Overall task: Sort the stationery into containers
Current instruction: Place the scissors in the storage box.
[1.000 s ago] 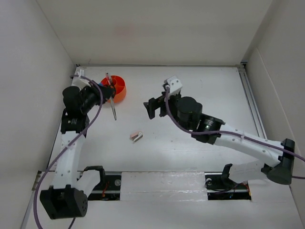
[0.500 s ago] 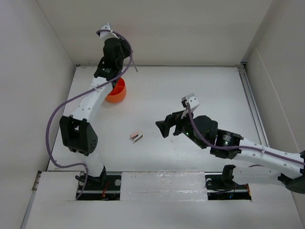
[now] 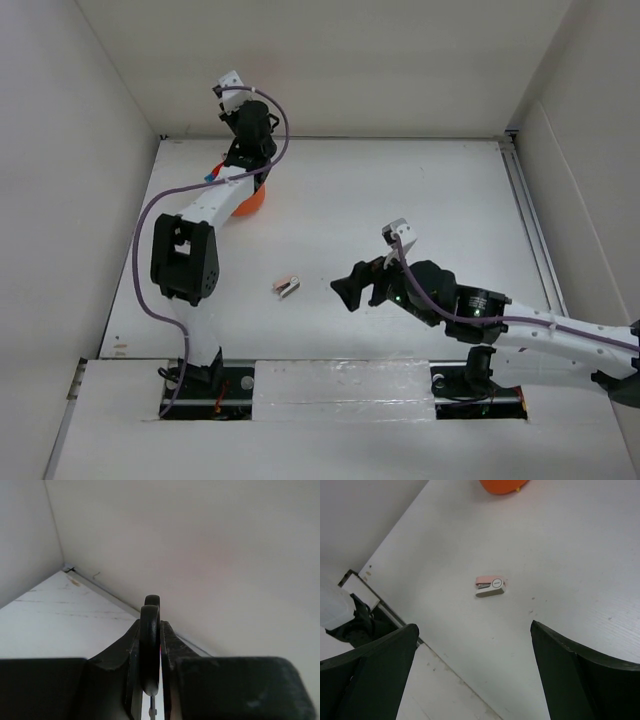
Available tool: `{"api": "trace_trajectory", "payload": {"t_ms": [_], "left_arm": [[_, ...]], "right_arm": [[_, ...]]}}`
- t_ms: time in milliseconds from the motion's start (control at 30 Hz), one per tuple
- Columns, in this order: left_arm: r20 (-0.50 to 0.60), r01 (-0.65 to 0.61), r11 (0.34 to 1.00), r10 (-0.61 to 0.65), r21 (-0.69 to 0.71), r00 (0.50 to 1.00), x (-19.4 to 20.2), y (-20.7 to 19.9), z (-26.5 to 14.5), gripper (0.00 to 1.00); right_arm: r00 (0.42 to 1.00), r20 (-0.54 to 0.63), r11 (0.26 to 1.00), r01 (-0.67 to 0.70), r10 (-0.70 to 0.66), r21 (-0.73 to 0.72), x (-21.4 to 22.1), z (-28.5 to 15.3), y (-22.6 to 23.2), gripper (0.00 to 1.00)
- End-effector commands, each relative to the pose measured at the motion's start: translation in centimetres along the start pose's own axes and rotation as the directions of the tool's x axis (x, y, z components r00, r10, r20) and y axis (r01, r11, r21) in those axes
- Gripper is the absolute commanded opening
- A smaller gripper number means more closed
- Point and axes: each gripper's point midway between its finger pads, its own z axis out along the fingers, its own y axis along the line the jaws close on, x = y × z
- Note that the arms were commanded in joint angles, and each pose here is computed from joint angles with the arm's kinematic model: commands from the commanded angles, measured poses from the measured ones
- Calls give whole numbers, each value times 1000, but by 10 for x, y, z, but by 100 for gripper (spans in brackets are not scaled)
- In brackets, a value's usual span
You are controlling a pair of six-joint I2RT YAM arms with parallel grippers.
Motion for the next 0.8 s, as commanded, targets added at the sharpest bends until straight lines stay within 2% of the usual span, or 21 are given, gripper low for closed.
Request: {"api": "trace_trajectory", "payload": {"t_ms": [0,233,300,400,767], "left_arm": [[123,4,997,5,-74,992,-25,4,4,0],[134,-136,974,161,-179,978,15,29,12,0],[173,-114,978,145,-176,974,9,29,11,0],[151,-151,972,179,-182,972,25,30,16,0],[155,-177,962,210,-206,965,42,38,24,0]], "right_arm": [[998,-9,993,-63,63,-101,7,-4,21,100],[999,-34,994,-38,35,-99,23,0,19,100],[999,-38,994,-26,23,-107,23,-1,20,100],[999,-41,993,-5,1,-117,23,0,22,100],[996,-90,991,6,-18,-131,40,3,22,100]]}}
